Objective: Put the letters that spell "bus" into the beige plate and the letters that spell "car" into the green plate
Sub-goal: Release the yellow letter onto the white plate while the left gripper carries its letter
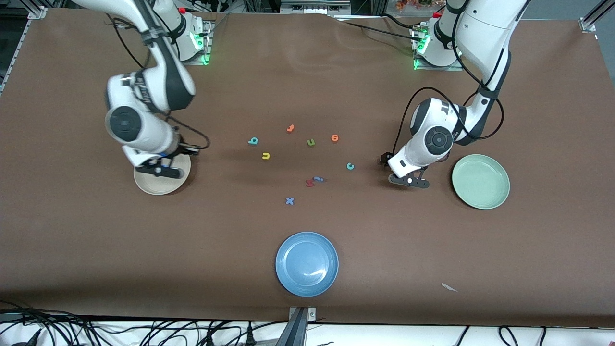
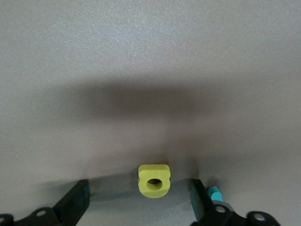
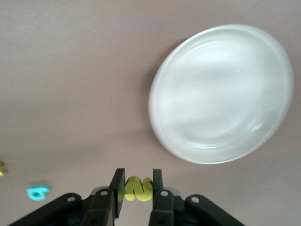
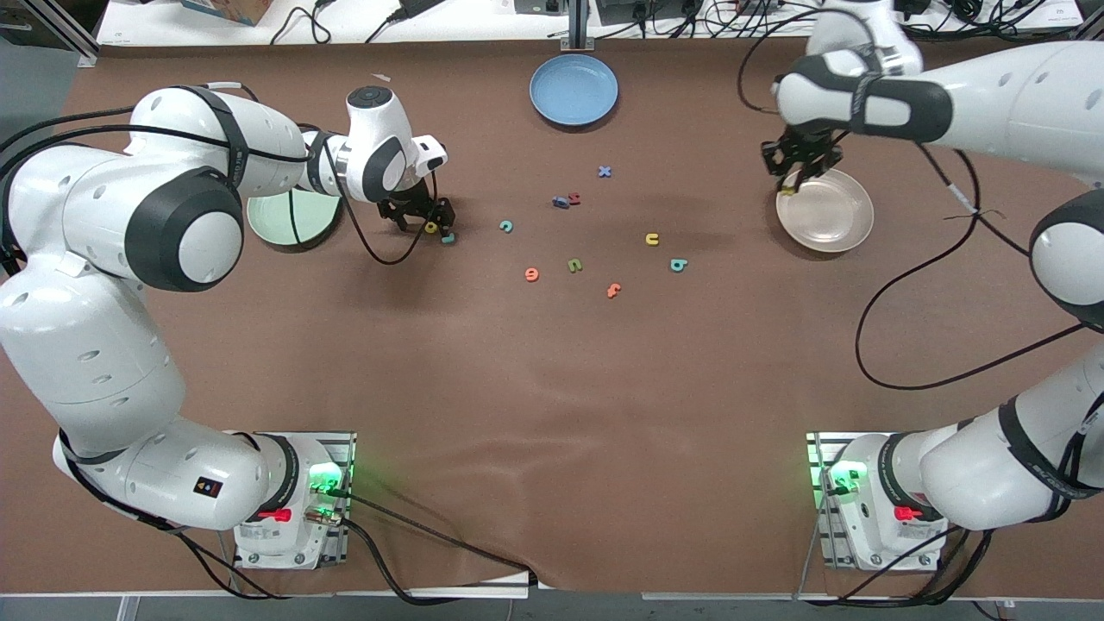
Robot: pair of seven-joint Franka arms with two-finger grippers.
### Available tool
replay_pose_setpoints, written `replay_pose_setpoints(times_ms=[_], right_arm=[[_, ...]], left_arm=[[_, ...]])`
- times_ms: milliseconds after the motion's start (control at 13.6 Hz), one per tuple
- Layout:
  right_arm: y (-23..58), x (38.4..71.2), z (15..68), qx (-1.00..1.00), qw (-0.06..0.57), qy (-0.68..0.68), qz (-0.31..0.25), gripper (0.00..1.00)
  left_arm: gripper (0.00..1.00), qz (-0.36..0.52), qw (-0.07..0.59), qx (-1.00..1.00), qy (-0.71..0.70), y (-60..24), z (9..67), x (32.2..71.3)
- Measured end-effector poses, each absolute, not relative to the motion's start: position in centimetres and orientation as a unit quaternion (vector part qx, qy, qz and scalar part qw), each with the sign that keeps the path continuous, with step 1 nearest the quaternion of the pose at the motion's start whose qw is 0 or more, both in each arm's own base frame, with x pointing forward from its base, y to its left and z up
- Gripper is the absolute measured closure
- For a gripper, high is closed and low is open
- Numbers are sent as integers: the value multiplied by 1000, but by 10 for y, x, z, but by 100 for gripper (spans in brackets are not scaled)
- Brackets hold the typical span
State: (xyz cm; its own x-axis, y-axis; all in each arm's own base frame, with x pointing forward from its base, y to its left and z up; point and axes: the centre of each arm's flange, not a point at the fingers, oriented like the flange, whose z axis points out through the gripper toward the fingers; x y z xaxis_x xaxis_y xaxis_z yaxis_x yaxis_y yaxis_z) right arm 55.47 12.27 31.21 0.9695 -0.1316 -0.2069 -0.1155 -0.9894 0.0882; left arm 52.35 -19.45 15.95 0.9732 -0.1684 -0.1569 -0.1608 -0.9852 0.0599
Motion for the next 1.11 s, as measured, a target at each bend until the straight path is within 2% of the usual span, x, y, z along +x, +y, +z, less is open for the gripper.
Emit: replay_pose_setpoints(times_ms=[147,516,811,884,1032,1105], right_arm=[[79,560,312,992,35,-34,-116,73],[3,564,262,991,29,31,-128,73],[-12,559,216,990,32,42,-131,73],[-12,559,213,990,33,43,-131,68],[-11,559,214,990,33,43,-131,49],[-10,559,215,990,31,43,-132,40]], left_arm=[[28,-78,24,993,-83,-195,163,524],[33,-77,24,993,-83,-195,165,524],[34,-77,24,993,-83,-195,165,525],[36,-77,24,993,-83,-195,165,525],[50,-75,25,993,-85,-197,168,525],[50,-75,25,993,-85,-197,168,525]])
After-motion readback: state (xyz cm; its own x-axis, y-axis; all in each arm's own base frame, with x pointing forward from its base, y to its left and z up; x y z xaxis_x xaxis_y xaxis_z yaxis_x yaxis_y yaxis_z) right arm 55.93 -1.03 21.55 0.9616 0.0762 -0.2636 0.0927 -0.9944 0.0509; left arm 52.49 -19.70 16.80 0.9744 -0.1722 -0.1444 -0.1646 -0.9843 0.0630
